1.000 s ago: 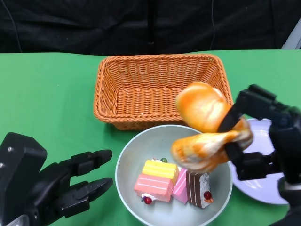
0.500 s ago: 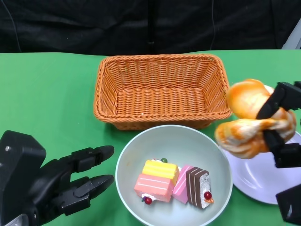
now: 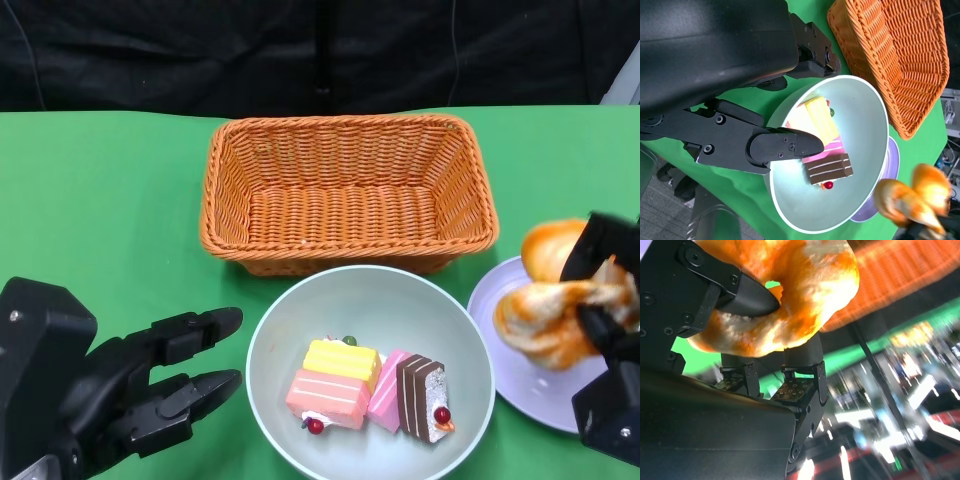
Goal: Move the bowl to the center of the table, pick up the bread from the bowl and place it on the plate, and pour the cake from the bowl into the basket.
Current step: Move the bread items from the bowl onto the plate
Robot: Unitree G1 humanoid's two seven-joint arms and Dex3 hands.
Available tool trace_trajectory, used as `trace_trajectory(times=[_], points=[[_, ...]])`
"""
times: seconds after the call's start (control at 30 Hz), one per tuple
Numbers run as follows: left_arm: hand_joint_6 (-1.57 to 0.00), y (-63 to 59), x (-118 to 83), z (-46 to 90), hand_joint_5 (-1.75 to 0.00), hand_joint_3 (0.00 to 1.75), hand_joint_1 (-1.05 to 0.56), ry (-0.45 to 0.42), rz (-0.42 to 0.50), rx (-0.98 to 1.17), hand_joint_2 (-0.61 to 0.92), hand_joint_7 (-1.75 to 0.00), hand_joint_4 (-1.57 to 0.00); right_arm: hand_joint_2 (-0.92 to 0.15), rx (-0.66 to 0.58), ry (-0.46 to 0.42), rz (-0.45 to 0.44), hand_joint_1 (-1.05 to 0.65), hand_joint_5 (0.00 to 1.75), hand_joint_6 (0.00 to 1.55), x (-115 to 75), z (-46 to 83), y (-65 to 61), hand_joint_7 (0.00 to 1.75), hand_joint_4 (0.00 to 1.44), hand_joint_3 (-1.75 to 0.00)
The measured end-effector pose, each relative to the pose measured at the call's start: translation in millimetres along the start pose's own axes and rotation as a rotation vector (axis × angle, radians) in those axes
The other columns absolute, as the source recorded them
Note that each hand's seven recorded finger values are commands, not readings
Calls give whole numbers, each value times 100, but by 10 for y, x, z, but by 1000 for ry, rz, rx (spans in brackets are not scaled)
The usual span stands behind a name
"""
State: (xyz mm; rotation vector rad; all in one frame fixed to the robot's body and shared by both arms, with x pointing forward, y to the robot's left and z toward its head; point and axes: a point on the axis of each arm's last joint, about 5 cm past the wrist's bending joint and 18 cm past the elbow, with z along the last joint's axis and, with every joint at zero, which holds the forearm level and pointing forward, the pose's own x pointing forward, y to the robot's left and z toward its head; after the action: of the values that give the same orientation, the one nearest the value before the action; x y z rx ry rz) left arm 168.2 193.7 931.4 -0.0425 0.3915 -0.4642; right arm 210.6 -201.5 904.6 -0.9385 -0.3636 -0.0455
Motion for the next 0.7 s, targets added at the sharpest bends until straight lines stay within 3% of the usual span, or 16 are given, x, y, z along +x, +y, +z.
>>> trace_trajectory(times=[0.07, 0.1, 0.13, 0.17, 0.2, 0.3, 0.47, 0.67, 0.7], points=[[-32, -2, 0, 3, -32, 31, -45, -7, -1, 4, 92, -2, -26, -33, -11, 17, 41, -6, 167, 99, -2, -10, 4, 81, 84, -117], [-32, -6, -6, 0, -33, 32, -44, -13, 7, 18, 92, -2, -27, -49, -17, 29, 71, -11, 114, 72, 6, -3, 4, 51, 62, -84], [-32, -16, -14, -3, -33, 32, -43, -22, 15, 40, 92, -2, -27, -59, -23, 49, 109, -13, 84, 66, 11, -1, 2, 34, 60, -63], [-32, -35, -26, -6, -34, 29, -42, -37, 41, 80, 92, -2, -28, -74, -33, 79, 159, -22, 56, 51, 15, -1, -1, 16, 46, -36], [-32, -59, -35, -10, -35, 29, -41, -57, 66, 124, 92, -2, -28, -82, -40, 102, 205, -25, 45, 46, 16, 5, -4, 9, 42, -21], [-30, -100, -64, -21, -39, 25, -46, -127, 117, 263, 92, -1, -23, -91, -50, 132, 276, -38, 31, 32, 29, 39, -21, 1, 27, -6], [-27, -90, -118, 9, -47, 25, -51, -300, 132, 581, 92, -1, -9, -92, -63, 157, 316, -48, 27, 22, 39, 95, -46, 0, 18, -3], [-27, -74, -116, -41, -50, 25, -51, -320, 128, 637, 92, -1, -7, -92, -77, 171, 327, -48, 28, 22, 27, 99, -53, 0, 17, -3], [-32, -69, -115, -45, -56, 15, -49, -337, 126, 668, 92, -2, -5, -92, -82, 170, 326, -56, 26, 19, 29, 102, -56, 0, 12, -4]])
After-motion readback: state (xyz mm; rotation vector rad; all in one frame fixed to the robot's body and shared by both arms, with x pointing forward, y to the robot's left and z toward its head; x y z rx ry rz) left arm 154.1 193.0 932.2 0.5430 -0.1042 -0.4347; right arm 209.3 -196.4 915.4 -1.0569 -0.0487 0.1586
